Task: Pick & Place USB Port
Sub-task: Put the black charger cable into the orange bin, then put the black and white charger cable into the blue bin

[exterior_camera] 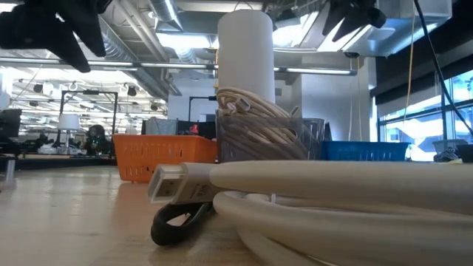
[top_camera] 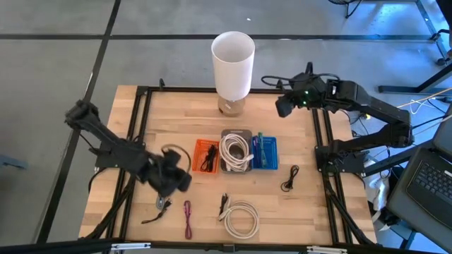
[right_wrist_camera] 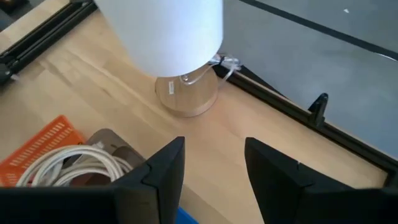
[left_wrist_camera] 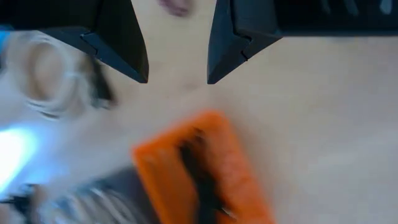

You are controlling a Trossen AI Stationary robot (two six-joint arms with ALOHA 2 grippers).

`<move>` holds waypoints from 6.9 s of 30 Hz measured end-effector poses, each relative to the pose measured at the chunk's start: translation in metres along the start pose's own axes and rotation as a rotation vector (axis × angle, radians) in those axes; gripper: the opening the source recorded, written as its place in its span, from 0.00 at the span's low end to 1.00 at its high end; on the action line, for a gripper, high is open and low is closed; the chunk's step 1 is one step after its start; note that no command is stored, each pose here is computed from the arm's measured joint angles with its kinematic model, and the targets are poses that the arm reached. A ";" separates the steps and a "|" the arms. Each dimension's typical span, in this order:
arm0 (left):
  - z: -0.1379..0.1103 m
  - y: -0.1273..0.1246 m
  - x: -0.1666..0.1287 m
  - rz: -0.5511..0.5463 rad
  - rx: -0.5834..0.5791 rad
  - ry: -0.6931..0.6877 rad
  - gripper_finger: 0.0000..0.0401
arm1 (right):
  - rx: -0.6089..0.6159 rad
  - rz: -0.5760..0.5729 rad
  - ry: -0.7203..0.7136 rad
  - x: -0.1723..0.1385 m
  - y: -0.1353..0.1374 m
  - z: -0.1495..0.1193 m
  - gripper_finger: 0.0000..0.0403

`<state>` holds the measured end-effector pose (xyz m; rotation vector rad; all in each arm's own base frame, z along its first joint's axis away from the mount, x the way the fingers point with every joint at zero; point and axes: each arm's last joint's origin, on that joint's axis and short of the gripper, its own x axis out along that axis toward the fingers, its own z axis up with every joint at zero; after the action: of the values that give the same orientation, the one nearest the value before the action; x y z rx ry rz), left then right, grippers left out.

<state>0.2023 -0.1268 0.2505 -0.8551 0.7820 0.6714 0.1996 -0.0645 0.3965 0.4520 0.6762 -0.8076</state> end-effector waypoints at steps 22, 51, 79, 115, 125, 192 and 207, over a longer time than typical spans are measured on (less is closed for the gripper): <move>-0.103 -0.024 0.001 0.134 0.154 0.516 0.39 | -0.040 0.001 -0.002 -0.001 0.002 -0.001 0.42; -0.158 -0.009 0.043 0.357 0.158 0.549 0.39 | -0.027 0.017 -0.027 -0.001 0.004 0.001 0.42; -0.131 -0.034 -0.019 0.109 -0.089 0.353 0.06 | -0.065 0.055 -0.019 -0.004 0.013 -0.004 0.42; 0.101 -0.042 -0.040 -0.100 0.102 -0.445 0.06 | -0.055 0.046 -0.024 -0.004 0.012 -0.004 0.42; 0.139 -0.012 0.003 -0.018 -0.001 -0.310 0.06 | -0.040 0.045 -0.020 -0.004 0.012 -0.004 0.42; 0.108 0.012 0.094 -0.330 -0.161 -0.195 0.40 | -0.086 0.076 -0.050 0.020 0.019 -0.015 0.42; 0.039 0.039 -0.034 -0.455 -0.260 -0.205 0.34 | -0.128 0.035 0.063 0.017 0.018 -0.029 0.42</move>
<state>0.1657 -0.0815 0.2793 -1.1354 0.2998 0.4478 0.2109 -0.0441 0.3662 0.3735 0.7714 -0.7153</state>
